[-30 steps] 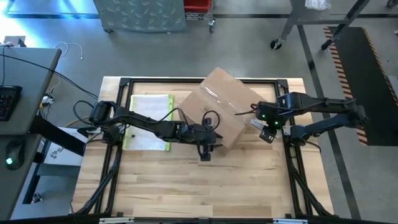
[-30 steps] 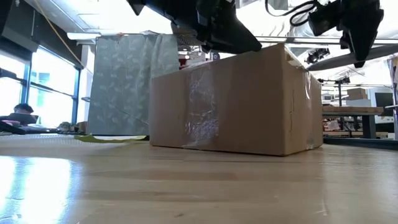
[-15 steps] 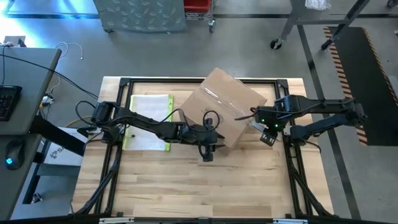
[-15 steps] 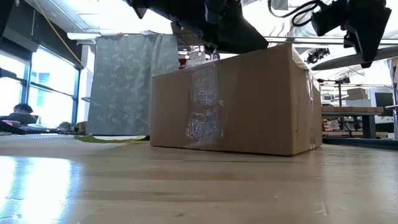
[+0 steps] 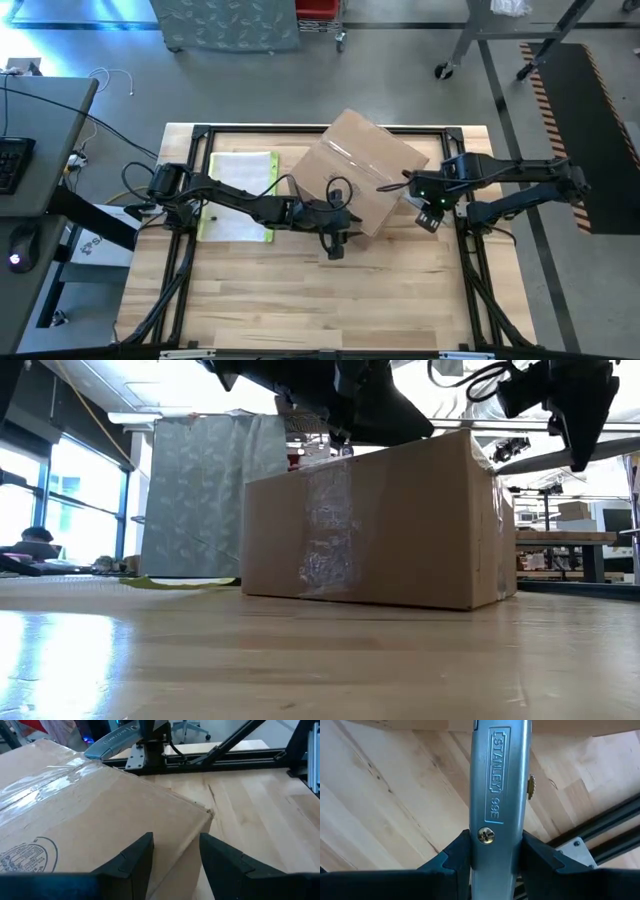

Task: Unpack boxes
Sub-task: Open the cardboard box using the silver cutter

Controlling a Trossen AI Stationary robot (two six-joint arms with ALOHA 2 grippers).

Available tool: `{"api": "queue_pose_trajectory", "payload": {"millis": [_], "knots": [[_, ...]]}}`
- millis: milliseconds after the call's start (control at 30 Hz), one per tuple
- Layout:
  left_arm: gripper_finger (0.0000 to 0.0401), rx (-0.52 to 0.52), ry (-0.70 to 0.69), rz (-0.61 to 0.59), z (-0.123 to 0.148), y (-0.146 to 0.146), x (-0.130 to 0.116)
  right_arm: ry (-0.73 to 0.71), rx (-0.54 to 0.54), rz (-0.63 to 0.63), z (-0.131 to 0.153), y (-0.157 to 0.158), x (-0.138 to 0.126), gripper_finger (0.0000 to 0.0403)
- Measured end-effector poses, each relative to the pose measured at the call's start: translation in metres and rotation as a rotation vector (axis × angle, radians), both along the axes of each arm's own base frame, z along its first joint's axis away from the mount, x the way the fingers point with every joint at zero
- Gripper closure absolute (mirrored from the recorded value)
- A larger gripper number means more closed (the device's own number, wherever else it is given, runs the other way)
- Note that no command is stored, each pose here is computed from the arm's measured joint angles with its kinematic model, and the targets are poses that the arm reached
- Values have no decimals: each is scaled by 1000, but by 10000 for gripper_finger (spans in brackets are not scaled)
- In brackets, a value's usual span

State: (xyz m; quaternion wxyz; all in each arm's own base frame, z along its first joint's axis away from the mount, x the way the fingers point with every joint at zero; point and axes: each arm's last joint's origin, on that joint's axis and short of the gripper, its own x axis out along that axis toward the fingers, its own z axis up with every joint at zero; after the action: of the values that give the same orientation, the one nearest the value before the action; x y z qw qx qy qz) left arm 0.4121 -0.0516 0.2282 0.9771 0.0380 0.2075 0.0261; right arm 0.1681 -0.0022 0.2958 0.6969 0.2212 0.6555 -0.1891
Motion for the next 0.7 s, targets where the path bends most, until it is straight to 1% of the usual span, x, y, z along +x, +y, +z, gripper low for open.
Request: {"api": "queue_pose_trajectory", "payload": {"millis": [433,567,700], "knots": [[256,-15,-69,22,-20,-2,15,15,20,148,-9,0,15,289],[256,-15,-70,32,-20,2,16,8,27,213,-9,1,16,289],[256,-18,-90,49,-19,6,17,-8,73,265,-9,2,16,289]]}}
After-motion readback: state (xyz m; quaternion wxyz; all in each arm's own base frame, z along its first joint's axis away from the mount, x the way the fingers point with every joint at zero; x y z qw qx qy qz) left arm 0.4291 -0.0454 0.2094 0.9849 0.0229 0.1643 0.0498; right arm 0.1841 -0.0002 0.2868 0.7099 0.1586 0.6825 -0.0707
